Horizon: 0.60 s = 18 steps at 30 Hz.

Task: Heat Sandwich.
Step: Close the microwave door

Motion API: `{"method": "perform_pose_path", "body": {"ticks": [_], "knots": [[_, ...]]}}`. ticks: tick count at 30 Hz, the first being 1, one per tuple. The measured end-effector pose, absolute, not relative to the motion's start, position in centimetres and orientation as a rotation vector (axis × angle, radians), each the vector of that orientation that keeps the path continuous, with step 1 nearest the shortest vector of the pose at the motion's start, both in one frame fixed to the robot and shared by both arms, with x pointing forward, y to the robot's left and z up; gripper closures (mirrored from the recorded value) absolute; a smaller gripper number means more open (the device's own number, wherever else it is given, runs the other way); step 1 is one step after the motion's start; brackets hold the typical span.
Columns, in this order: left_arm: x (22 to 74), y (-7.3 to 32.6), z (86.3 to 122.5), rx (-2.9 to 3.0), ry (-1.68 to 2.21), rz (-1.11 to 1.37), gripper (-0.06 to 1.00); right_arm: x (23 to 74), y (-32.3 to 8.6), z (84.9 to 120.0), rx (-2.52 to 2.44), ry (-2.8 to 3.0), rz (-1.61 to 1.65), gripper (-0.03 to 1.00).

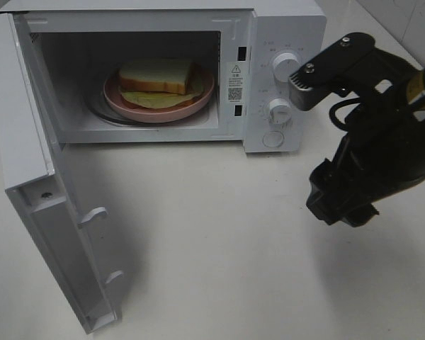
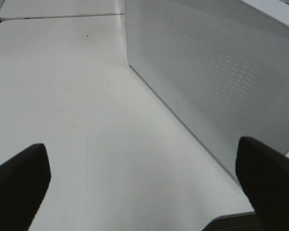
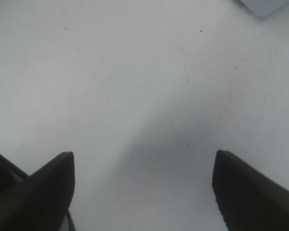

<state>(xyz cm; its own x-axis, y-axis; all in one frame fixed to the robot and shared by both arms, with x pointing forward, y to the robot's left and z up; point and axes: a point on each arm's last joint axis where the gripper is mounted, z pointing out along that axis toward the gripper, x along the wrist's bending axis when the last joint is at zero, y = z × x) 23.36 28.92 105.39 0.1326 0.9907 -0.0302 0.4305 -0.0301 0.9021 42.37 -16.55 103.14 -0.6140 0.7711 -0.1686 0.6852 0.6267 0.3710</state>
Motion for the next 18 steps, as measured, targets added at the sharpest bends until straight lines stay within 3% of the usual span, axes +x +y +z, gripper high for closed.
{"method": "perform_pose_path", "body": {"ticks": [18], "knots": [[23.4, 28.9, 105.4, 1.589, 1.418, 0.860, -0.05, 36.8, -21.3, 107.9, 1.306, 2.475, 0.393, 0.21]]}}
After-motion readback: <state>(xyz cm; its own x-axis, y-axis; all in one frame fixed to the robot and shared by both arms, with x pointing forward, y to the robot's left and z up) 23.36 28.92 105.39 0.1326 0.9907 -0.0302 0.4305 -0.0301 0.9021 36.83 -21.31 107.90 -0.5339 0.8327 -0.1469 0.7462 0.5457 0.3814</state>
